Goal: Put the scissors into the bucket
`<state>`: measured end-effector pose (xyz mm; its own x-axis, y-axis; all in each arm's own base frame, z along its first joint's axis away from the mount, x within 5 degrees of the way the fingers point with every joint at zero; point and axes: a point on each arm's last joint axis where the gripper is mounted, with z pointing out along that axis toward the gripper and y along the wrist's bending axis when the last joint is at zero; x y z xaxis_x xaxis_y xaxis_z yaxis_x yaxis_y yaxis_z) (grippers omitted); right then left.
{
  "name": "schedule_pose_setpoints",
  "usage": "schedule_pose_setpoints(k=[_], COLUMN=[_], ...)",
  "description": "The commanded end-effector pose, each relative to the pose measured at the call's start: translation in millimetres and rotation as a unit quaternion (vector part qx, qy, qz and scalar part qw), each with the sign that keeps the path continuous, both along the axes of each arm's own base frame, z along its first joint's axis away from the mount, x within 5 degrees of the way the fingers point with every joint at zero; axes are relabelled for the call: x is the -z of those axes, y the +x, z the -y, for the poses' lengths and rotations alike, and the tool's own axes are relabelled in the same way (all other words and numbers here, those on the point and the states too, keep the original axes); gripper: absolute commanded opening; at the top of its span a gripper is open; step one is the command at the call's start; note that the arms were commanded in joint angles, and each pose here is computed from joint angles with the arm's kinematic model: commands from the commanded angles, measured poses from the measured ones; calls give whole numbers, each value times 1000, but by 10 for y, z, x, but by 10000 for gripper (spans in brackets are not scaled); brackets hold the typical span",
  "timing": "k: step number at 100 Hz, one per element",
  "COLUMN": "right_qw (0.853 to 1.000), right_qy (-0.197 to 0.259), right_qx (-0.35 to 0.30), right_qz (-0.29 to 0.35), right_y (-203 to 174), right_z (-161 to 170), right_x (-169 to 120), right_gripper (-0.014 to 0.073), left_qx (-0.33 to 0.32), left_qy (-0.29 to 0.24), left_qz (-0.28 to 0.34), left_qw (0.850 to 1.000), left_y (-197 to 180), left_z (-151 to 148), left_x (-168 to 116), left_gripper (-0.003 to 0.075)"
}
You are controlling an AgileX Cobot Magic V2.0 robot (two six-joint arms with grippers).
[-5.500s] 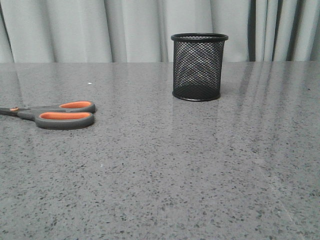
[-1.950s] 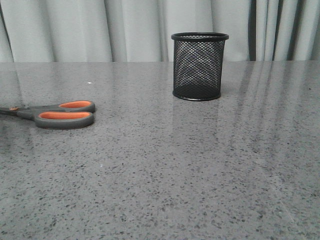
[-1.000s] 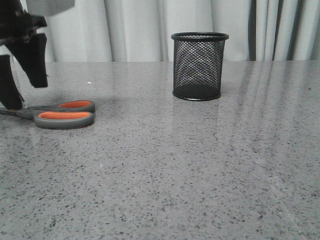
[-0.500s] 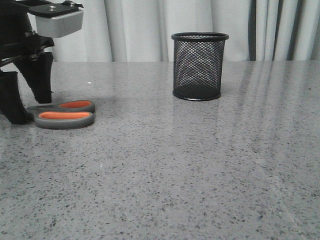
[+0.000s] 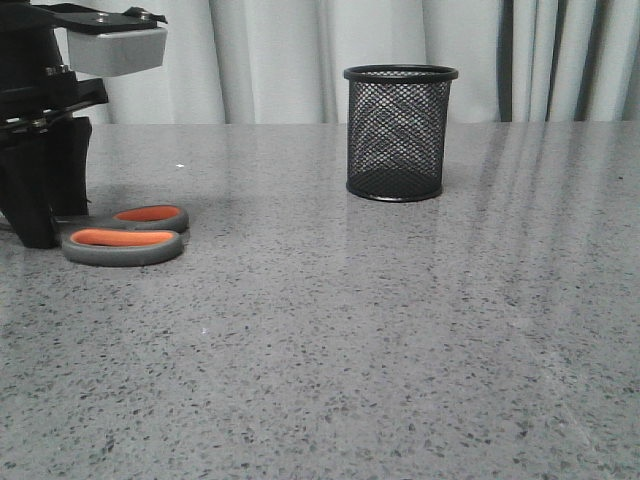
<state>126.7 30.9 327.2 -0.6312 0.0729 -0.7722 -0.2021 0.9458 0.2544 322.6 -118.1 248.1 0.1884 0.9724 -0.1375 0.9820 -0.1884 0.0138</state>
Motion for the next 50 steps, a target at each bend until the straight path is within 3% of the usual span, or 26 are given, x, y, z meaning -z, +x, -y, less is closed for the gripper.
schedule_pose_setpoints(k=[1, 13, 25, 40, 50], right_qw=[999, 999, 999, 999, 998], right_qy=[-1, -1, -1, 5, 37], right_qx=[7, 7, 7, 7, -4], right_qz=[40, 40, 40, 40, 43], right_y=[40, 40, 40, 39, 35], right_z=[13, 13, 13, 7, -40], right_x=[-141, -141, -141, -144, -168], right_gripper=[437, 437, 437, 437, 437], left_qx=[1, 0, -24, -48, -58], left_qy=[-21, -24, -38, -74, -100], left_qz=[-18, -9, 26, 108, 164], left_qw=[1000, 1000, 999, 990, 980], left_y=[-36, -59, -93, -228, -380], left_z=[70, 62, 51, 8, -24], left_x=[9, -56, -308, -890, -1280], left_gripper=[-4, -4, -4, -4, -4])
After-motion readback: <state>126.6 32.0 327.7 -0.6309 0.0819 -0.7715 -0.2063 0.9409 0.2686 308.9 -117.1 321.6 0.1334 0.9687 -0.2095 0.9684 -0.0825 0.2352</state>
